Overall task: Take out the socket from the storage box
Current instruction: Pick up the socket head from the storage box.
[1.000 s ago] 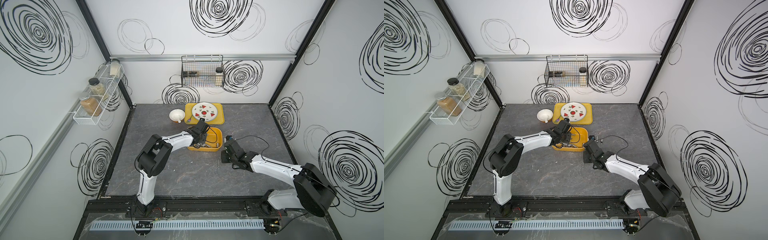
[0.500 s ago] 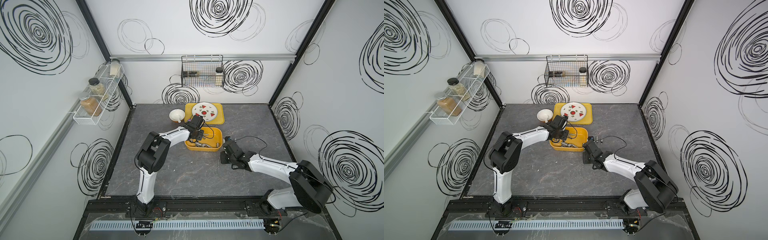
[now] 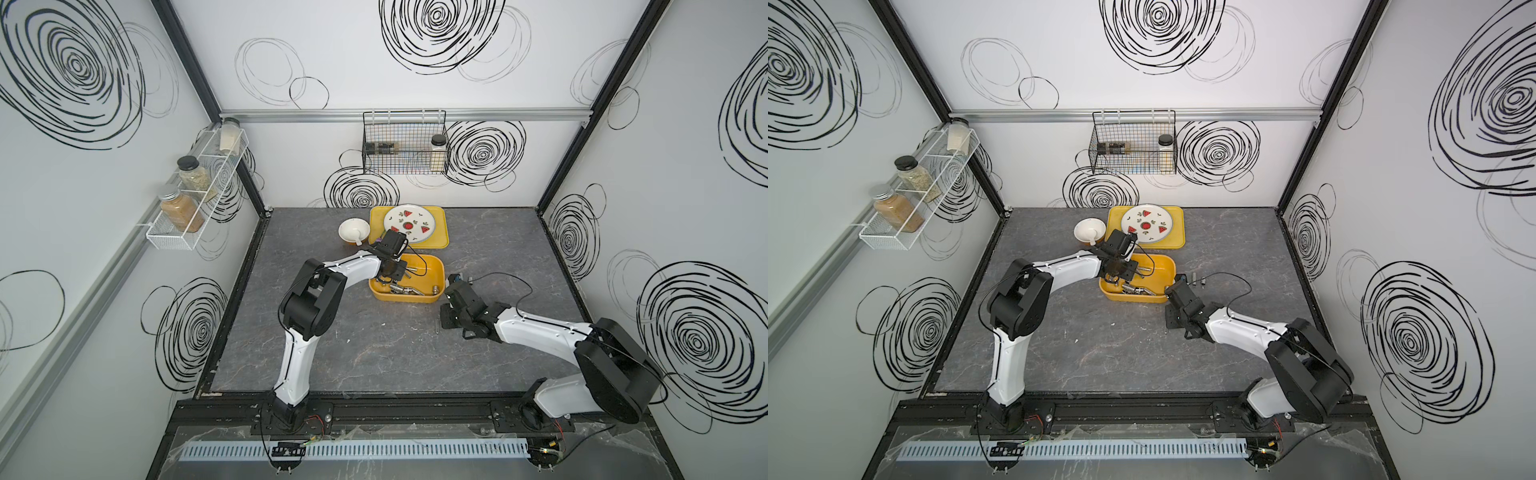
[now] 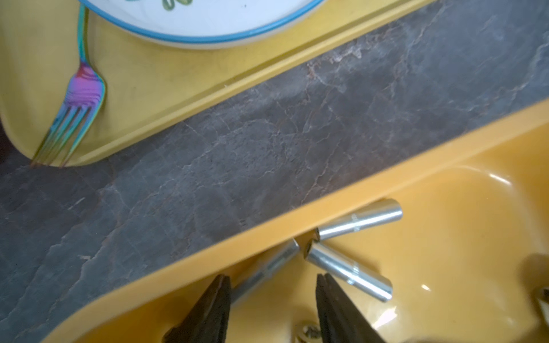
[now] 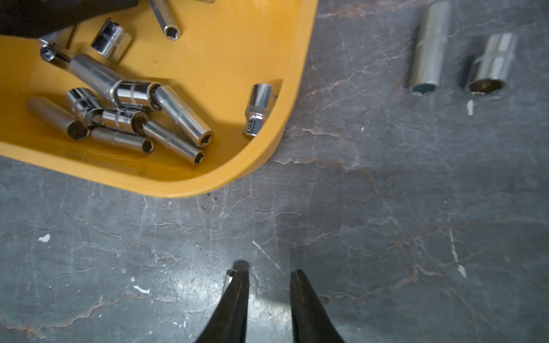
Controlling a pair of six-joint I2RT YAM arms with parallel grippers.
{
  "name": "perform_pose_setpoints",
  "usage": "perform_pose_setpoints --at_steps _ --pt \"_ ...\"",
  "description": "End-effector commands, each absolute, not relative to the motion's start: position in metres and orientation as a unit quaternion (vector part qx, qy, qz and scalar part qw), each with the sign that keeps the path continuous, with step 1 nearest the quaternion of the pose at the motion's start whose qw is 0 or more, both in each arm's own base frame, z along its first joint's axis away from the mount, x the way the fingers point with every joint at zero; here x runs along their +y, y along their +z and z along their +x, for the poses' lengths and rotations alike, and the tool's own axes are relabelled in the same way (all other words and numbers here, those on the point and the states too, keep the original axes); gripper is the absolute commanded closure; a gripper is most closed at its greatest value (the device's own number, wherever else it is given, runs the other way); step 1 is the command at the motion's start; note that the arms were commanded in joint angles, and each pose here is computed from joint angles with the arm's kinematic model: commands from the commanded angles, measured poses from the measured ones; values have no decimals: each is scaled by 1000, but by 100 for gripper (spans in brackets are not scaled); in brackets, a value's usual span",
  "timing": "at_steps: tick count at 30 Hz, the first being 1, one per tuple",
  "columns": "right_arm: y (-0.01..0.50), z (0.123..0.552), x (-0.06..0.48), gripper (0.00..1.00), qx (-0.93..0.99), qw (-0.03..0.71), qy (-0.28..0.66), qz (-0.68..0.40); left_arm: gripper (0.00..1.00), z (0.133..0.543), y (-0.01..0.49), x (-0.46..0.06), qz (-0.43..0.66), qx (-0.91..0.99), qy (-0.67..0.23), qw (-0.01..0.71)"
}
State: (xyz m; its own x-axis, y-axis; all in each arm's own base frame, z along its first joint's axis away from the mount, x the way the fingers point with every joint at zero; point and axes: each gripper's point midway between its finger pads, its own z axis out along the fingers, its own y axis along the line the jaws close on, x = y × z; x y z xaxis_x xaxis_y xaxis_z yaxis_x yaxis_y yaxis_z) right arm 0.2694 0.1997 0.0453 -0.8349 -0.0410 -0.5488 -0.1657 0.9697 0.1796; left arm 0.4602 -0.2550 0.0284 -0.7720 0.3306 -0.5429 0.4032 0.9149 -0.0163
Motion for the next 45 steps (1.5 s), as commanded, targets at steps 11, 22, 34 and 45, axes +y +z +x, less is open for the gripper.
perform_pose_setpoints --at_steps 11,22,34,45 --pt "50 271 200 71 948 294 111 -56 57 450 3 -252 179 947 -97 248" --pt "57 272 200 71 946 299 112 -55 75 449 1 -253 142 956 -63 250" --pt "65 276 195 71 944 312 99 -52 78 439 55 -287 120 953 -87 266" --pt "79 274 204 71 943 302 120 -66 80 424 110 -282 73 954 -112 268"
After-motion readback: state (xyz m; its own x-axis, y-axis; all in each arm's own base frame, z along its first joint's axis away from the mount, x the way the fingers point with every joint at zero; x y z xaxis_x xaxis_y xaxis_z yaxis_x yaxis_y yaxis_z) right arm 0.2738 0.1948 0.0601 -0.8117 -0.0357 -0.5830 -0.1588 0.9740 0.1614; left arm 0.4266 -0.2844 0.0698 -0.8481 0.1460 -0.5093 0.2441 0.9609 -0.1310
